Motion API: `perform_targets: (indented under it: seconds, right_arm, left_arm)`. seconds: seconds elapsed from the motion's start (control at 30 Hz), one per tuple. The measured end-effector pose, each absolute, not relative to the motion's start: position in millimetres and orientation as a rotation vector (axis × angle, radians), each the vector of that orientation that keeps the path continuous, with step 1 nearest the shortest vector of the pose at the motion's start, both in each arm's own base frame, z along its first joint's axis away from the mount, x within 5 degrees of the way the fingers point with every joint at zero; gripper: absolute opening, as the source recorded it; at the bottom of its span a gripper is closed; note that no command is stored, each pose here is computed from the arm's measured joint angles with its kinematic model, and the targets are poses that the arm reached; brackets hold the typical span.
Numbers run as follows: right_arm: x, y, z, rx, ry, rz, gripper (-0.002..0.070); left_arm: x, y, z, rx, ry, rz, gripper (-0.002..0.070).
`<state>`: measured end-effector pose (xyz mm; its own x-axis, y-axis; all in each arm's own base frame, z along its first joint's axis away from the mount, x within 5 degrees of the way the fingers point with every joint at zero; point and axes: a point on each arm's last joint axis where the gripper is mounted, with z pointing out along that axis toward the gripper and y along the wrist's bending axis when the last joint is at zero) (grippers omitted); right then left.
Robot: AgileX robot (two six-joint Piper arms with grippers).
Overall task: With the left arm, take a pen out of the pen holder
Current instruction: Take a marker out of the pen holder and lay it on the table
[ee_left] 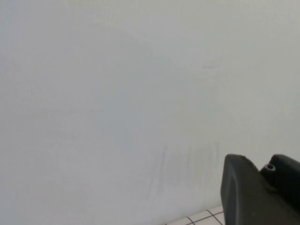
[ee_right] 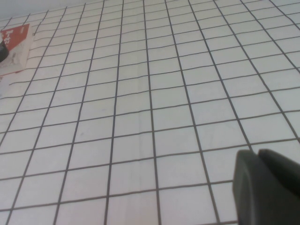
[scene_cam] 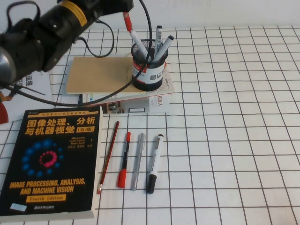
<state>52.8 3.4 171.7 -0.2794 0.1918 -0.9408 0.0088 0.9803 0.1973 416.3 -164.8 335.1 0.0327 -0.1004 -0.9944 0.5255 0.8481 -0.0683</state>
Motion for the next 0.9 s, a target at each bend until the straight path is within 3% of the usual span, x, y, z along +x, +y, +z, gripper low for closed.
perform_targets:
  seconds: [0.27,0.4,0.77,0.9]
  right_arm:
    - [52.8,3.4,171.7,0.146,1.848,0.178,-0.0016]
    - [52.8,3.4,171.7,0.146,1.848,0.178,-0.0016]
    - [52.8,3.4,171.7,0.146,1.848,0.178,-0.0016]
    - [52.8,3.4,171.7,0.146,1.848,0.178,-0.0016]
  left_arm:
    - [352.5,-140.0,419.9,0.393,1.512,-0.251,0.0065]
    - [318.4,-135.5,434.6,0.323,1.674,-0.127,0.0065]
    - [292.8,-150.2,369.1,0.445,2.386,-0.224,0.0065]
    - [298.2,-157.7,342.6,0.44,2.567,-0.335,0.0065]
